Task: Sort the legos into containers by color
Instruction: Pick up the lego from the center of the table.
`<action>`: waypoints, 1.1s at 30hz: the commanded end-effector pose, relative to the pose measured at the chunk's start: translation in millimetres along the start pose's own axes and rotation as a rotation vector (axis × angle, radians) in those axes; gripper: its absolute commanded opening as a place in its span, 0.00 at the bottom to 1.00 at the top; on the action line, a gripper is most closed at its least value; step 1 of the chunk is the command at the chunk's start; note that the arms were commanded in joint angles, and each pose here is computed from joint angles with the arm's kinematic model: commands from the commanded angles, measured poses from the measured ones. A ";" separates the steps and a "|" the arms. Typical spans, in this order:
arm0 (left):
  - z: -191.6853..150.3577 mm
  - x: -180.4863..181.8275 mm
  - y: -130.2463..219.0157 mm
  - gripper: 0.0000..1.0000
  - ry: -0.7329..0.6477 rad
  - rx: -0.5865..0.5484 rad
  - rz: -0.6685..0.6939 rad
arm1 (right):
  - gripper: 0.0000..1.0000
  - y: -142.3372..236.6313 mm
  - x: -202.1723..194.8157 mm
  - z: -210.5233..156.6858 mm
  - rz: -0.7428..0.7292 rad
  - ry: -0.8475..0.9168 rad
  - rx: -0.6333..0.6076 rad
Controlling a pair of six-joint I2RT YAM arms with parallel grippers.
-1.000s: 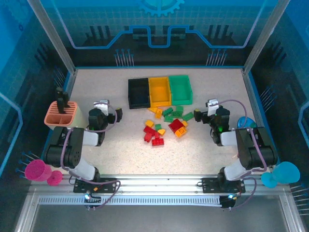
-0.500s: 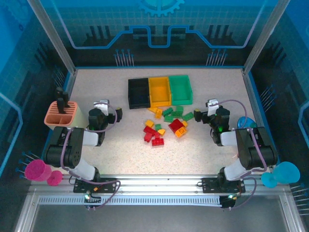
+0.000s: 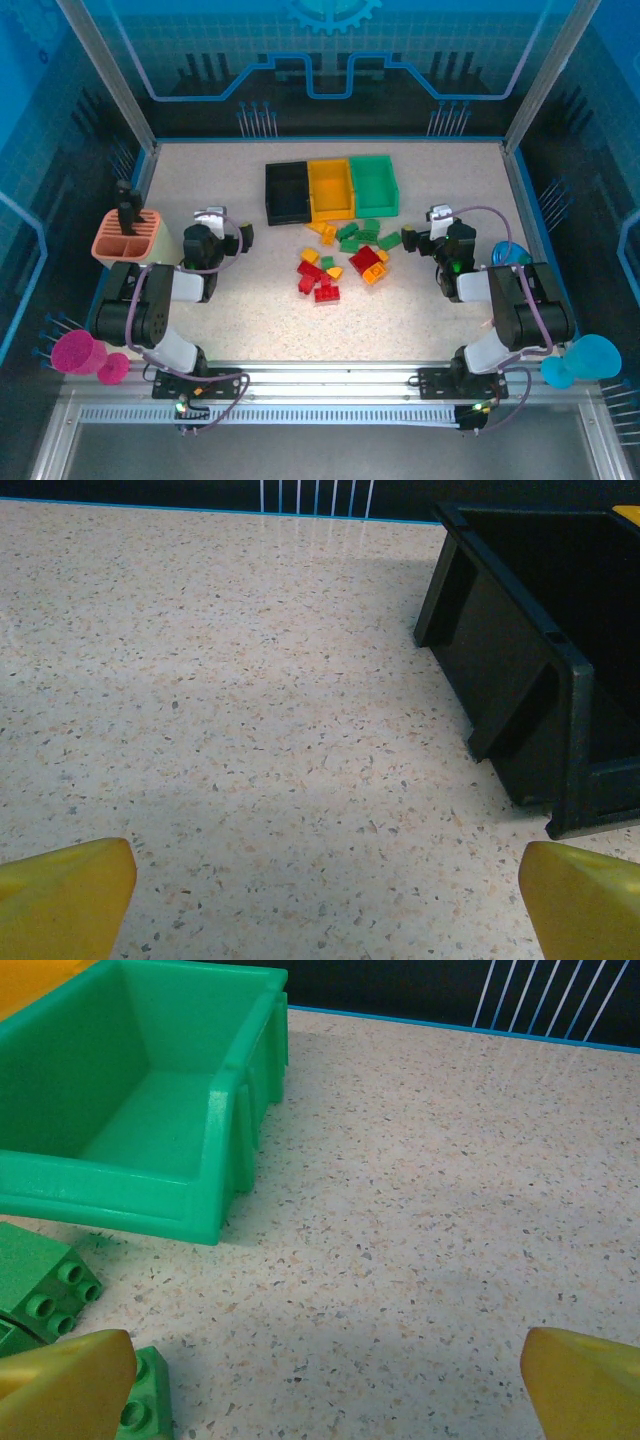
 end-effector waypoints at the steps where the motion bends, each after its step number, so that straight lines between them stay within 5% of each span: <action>1: 13.6 0.0 1.3 0.99 0.001 -0.041 -0.010 | 1.00 -0.9 -3.5 12.0 -0.008 -0.007 -0.030; 24: 13.4 1.2 0.5 0.99 0.007 -0.035 -0.007 | 1.00 -0.9 -3.9 11.6 -0.010 -0.007 -0.029; 27: 14.7 8.3 1.4 0.99 0.010 -0.045 0.049 | 1.00 -0.9 -3.5 11.7 -0.010 -0.006 -0.029; 30: 25.3 14.1 5.3 0.99 0.016 -0.018 0.115 | 1.00 12.8 -14.7 27.2 -0.179 0.000 -0.075; 33: 56.5 12.4 14.2 0.99 0.022 0.071 0.208 | 1.00 41.0 17.4 56.1 -0.108 0.117 -0.132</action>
Point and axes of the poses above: each hand's point on the last joint's axis, 136 mm out from that joint toward the fingers, its own y axis back along the fingers, its own x axis along the line the jaws close on, z = x × y, the point moved 2 cm from there along y, back along the fingers, and after that the axes turned 3 degrees about -y, right-handed, at the moved point
